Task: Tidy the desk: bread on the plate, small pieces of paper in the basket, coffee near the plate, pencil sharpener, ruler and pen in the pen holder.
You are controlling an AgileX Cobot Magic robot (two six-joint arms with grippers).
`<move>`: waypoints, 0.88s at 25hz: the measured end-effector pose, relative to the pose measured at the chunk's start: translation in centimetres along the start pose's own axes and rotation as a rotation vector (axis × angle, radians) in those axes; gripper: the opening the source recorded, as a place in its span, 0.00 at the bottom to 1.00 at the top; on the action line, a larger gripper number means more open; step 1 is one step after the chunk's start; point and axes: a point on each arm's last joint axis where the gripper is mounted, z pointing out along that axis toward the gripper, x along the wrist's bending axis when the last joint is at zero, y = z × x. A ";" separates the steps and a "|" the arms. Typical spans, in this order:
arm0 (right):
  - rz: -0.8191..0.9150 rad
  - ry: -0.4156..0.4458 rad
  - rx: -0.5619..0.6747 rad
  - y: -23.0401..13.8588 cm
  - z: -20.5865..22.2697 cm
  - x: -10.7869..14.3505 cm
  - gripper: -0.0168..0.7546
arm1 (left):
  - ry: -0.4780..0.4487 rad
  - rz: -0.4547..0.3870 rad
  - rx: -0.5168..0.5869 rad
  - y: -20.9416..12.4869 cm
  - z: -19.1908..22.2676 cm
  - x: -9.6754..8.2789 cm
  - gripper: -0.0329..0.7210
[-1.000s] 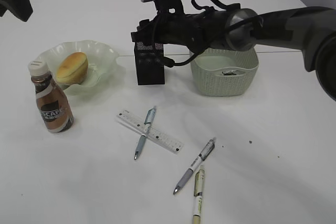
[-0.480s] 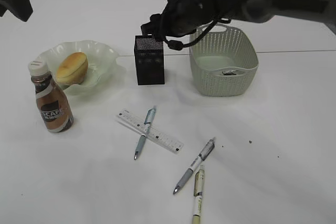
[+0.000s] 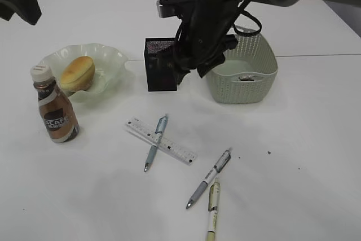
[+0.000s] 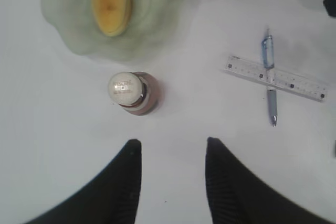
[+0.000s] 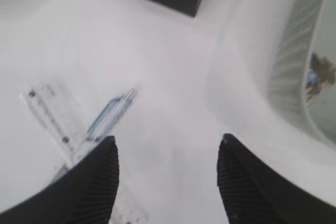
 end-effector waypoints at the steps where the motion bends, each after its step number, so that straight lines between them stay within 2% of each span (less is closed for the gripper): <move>1: -0.022 0.018 0.040 -0.4 -0.1 0.3 0.59 | -0.010 -0.003 0.002 0.0 0.0 -0.1 0.45; 6: -0.179 0.216 0.191 -1.9 -0.6 2.2 0.59 | -0.056 -0.019 0.010 -0.1 0.0 -0.5 0.45; 10: -0.333 0.337 0.200 -2.3 -0.9 3.5 0.59 | -0.083 -0.028 0.015 -0.1 0.0 -0.8 0.45; 15: -0.366 0.357 0.200 -2.4 -0.7 3.8 0.59 | -0.093 -0.032 0.000 -0.3 -0.7 -0.7 0.45; 22: -0.400 0.362 0.261 -3.2 2.4 4.1 0.59 | -0.094 -0.032 -0.002 -0.3 -0.8 -0.7 0.45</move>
